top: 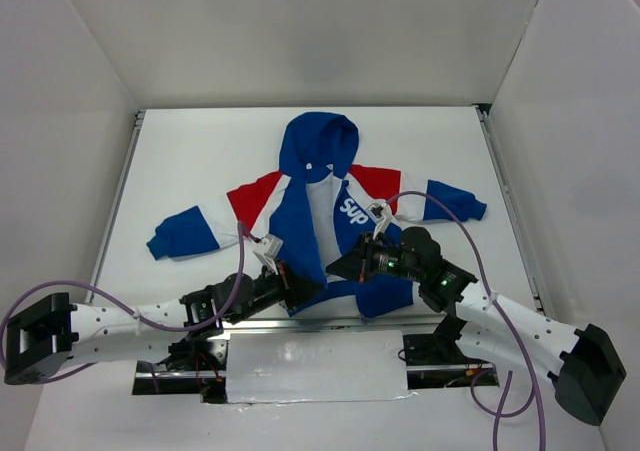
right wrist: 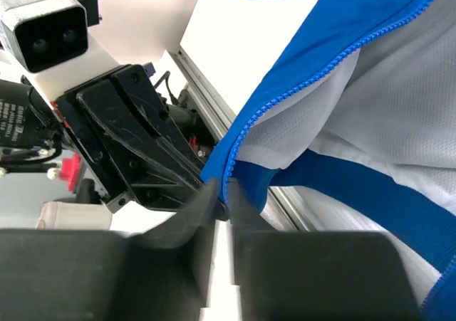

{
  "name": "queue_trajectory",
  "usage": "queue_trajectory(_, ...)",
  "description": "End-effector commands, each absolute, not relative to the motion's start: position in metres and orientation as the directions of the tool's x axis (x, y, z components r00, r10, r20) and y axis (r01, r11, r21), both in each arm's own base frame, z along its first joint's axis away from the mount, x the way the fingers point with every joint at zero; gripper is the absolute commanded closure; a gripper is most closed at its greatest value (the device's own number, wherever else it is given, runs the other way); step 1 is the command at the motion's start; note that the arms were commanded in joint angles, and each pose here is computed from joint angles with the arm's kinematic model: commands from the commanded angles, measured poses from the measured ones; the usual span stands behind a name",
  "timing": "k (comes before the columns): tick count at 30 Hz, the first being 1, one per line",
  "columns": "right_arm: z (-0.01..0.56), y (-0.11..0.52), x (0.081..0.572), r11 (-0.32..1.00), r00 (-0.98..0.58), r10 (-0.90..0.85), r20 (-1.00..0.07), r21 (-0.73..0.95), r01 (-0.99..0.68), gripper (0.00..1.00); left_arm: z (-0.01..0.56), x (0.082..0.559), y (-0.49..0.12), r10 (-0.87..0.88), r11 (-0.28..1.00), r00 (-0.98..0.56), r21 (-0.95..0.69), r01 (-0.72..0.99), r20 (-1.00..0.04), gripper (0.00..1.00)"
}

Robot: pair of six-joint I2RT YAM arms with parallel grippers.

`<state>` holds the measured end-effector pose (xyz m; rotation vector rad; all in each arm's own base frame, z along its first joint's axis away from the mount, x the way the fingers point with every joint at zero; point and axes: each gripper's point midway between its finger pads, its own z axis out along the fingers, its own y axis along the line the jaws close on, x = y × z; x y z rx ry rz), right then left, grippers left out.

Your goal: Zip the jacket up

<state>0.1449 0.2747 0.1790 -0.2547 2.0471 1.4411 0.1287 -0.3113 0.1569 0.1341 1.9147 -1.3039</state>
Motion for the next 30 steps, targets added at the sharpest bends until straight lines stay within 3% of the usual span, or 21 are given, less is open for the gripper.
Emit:
queue_trajectory(1, 0.19, 0.277, 0.148, 0.388, -0.767, 0.176, -0.617, 0.76, -0.522, 0.75, 0.171, 0.131, -0.312, -0.372, 0.429, -0.662, -0.753, 0.499, -0.65, 1.0)
queue_trajectory(3, 0.188, 0.274, 0.151, 0.413, -0.753, 0.18, -0.633, 0.743, -0.526, 0.65, 0.171, 0.131, -0.312, -0.372, 0.436, -0.664, -0.753, 0.493, -0.649, 1.0)
queue_trajectory(6, 0.184, 0.27, 0.147, 0.415, -0.747, 0.167, -0.644, 0.733, -0.539, 0.59, 0.172, 0.131, -0.312, -0.37, 0.437, -0.662, -0.751, 0.495, -0.652, 1.0)
queue_trajectory(10, 0.194, 0.28, 0.129, 0.292, -0.751, 0.113, -0.65, 0.744, -0.601, 0.5, 0.176, 0.131, -0.313, -0.378, 0.422, -0.661, -0.756, 0.5, -0.648, 1.0)
queue_trajectory(17, 0.19, 0.288, 0.122, 0.234, -0.779, 0.082, -0.621, 0.772, -0.591, 0.5, 0.186, 0.13, -0.321, -0.377, 0.395, -0.659, -0.756, 0.521, -0.651, 1.0)
queue_trajectory(30, 0.179, 0.291, 0.12, 0.225, -0.806, 0.066, -0.588, 0.796, -0.562, 0.6, 0.189, 0.13, -0.323, -0.382, 0.388, -0.657, -0.758, 0.524, -0.65, 1.0)
